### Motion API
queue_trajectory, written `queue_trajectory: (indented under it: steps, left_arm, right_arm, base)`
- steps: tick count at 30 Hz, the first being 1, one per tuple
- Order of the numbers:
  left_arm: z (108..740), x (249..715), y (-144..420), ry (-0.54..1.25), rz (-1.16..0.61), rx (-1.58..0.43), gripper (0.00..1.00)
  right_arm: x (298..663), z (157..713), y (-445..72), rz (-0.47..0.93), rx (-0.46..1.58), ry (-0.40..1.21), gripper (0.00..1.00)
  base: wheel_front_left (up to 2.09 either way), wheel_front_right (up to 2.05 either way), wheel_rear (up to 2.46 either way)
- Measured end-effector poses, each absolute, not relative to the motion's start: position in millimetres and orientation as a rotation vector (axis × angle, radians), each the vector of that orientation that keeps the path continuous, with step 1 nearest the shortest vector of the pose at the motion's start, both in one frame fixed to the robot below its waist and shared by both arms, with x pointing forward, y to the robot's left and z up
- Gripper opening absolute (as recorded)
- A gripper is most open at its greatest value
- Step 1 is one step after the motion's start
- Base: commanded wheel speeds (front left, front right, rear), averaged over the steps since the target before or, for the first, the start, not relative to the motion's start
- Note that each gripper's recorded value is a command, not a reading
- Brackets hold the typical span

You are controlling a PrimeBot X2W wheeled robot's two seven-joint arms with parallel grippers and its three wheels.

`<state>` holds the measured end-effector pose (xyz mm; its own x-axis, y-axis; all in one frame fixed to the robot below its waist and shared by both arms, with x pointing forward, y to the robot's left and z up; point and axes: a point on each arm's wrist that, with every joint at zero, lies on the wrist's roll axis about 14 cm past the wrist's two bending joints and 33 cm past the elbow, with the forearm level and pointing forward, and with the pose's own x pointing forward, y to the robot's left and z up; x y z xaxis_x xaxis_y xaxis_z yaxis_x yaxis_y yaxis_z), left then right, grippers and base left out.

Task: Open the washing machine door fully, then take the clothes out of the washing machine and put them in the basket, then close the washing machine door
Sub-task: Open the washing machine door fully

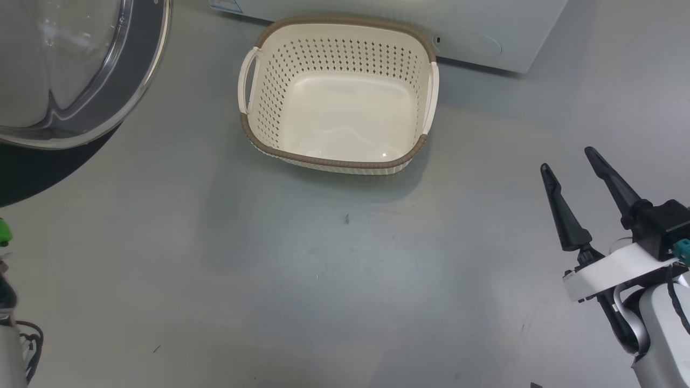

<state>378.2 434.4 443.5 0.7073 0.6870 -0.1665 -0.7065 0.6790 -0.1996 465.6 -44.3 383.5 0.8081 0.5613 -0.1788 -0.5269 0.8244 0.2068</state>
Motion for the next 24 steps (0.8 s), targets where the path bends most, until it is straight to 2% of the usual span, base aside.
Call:
queue_trajectory:
  steps: [15,24]
  left_arm:
    - [465,387,371,0.042,0.529,-0.229,0.0]
    - [481,401,308,-0.007,0.331,-0.259,0.0]
  right_arm:
    - [450,438,-38,0.54,0.224,0.126,1.0]
    - [439,467,-59,0.467,0.227,0.06,1.0]
  base:
    - [0.0,0.0,0.0]
    - [0.0,0.0,0.0]
